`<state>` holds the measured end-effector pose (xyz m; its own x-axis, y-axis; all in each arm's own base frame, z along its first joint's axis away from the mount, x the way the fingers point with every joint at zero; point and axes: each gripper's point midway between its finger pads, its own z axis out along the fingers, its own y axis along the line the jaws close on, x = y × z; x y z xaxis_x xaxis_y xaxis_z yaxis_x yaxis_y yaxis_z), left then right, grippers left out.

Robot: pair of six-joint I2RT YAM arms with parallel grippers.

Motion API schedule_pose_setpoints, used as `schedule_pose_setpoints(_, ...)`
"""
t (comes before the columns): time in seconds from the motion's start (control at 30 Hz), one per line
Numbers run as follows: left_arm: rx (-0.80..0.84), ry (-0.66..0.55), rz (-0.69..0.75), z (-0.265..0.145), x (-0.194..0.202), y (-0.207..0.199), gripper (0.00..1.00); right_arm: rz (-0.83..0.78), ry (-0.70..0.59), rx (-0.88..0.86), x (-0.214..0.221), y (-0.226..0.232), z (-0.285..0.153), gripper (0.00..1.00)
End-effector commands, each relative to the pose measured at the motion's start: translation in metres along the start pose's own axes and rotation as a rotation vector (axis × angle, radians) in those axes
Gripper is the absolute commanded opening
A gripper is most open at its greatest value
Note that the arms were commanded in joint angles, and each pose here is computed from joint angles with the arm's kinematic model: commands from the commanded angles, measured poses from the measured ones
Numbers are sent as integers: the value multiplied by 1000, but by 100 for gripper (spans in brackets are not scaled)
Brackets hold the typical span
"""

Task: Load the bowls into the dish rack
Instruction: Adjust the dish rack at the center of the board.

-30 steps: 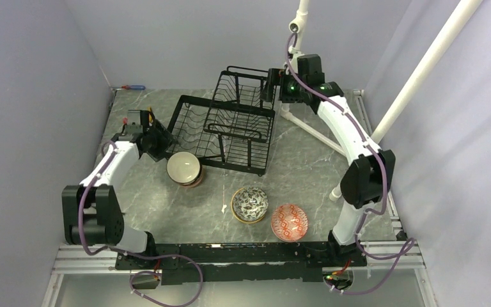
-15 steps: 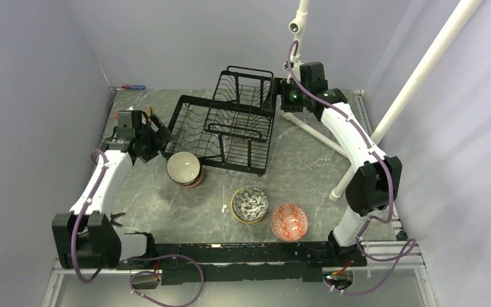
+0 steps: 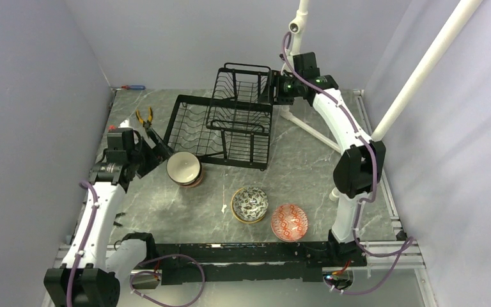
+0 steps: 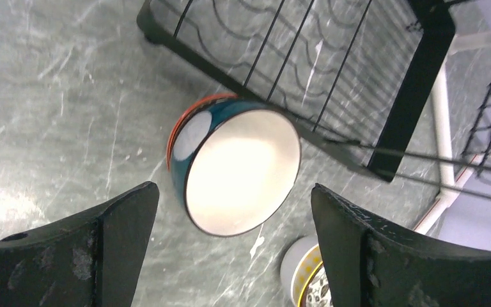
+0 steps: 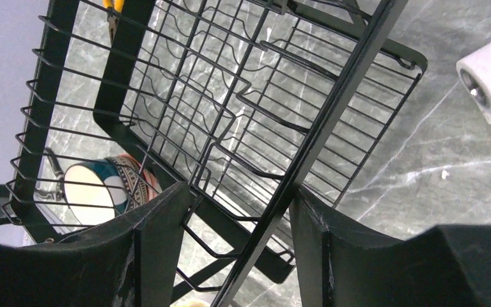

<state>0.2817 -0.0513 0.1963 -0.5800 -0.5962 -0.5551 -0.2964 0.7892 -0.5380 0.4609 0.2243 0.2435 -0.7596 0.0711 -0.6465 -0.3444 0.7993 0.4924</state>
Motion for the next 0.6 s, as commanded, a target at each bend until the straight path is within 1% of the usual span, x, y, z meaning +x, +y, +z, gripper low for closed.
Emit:
schedule_pose_setpoints(0.0, 21, 77, -9, -5, 27, 6, 93, -65, -98, -11, -41, 3, 0, 49)
schedule_pose_setpoints(0.1, 21, 111, -23, -3, 39, 11, 94, -63, -88, 4, -48, -5, 5, 49)
schedule_pose_setpoints(0.13, 23, 120, -28, -2, 42, 11, 94, -65, -93, 12, -51, -7, 4, 51)
schedule_pose_setpoints(0.23, 44, 143, -37, -1, 49, 10, 94, -86, -123, 43, -55, -8, -8, 60)
schedule_pose_setpoints(0.33, 61, 146, -35, -4, 50, 7, 94, -101, -164, 82, -51, -9, -25, 74)
schedule_pose_setpoints(0.4, 63, 145, -30, -6, 50, 7, 94, -110, -209, 110, -51, -7, -44, 82)
schedule_pose_setpoints(0.5, 38, 145, -25, -7, 51, 12, 94, -128, -273, 144, -46, -4, -74, 89)
schedule_pose_setpoints(0.57, 6, 141, -23, -6, 51, 18, 92, -156, -332, 133, -43, 7, -99, 93)
